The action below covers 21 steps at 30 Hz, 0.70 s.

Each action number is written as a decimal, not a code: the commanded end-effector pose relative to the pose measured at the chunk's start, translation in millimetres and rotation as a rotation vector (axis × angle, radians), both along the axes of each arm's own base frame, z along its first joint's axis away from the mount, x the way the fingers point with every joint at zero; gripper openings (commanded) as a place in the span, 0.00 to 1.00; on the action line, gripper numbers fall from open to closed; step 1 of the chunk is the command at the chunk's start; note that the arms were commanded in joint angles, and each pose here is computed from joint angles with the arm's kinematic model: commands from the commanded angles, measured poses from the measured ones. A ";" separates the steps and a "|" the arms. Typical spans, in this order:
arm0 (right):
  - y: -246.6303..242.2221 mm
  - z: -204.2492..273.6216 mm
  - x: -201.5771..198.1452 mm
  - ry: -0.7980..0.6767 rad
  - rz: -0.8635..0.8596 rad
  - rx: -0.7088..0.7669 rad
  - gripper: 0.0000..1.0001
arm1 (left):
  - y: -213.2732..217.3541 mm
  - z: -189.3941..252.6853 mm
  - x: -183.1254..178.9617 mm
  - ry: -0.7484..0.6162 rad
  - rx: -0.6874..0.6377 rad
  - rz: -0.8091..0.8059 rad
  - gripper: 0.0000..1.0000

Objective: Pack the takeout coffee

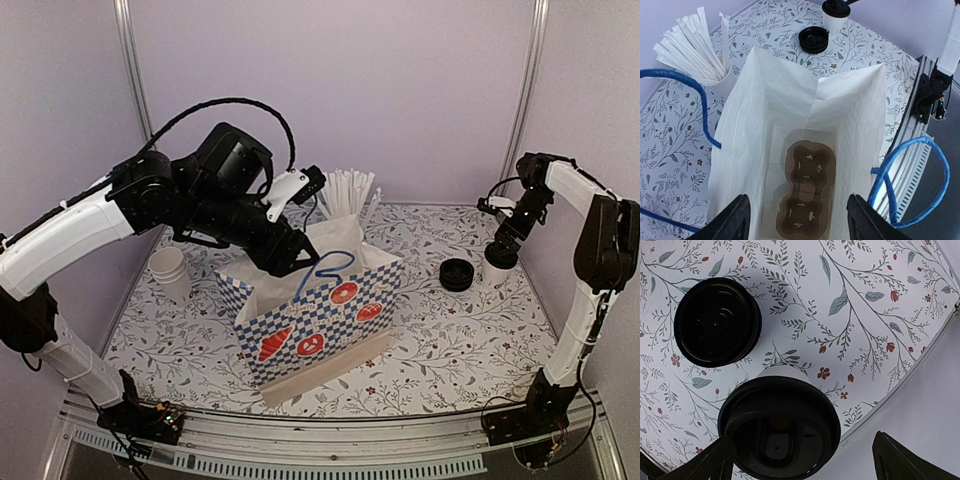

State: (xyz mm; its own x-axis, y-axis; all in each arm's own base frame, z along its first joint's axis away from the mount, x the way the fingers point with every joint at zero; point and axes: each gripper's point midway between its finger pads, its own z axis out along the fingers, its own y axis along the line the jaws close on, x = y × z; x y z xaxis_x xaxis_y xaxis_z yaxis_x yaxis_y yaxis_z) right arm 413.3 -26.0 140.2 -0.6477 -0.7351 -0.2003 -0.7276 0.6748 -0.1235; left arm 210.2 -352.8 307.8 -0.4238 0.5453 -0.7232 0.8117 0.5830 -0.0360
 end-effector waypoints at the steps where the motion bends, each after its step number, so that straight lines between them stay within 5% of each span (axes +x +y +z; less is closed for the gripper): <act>1: 1.8 -4.1 -3.1 0.038 -0.004 0.020 0.99 | -0.9 2.3 -3.7 -0.009 -0.008 -0.002 0.68; 7: 7.8 14.7 -3.0 0.004 0.003 0.052 0.99 | 4.9 21.3 3.9 -0.070 -0.041 0.039 0.68; 14: 14.8 18.9 -8.7 0.013 0.007 0.089 0.99 | 19.0 82.2 7.9 -0.218 -0.228 0.086 0.69; 21: 109.4 43.4 -42.1 -0.003 0.215 0.247 0.98 | 61.9 79.2 19.6 -0.275 -0.231 0.267 0.81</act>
State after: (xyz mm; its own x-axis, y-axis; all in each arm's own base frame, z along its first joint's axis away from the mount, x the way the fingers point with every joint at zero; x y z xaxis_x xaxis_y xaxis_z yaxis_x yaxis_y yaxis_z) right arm 398.3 11.7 152.4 -0.6168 -0.7362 -0.2786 -0.7666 0.6421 0.0005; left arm 216.3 -304.0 396.4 -0.2825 0.2822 -0.9168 0.7205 0.6934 -0.0086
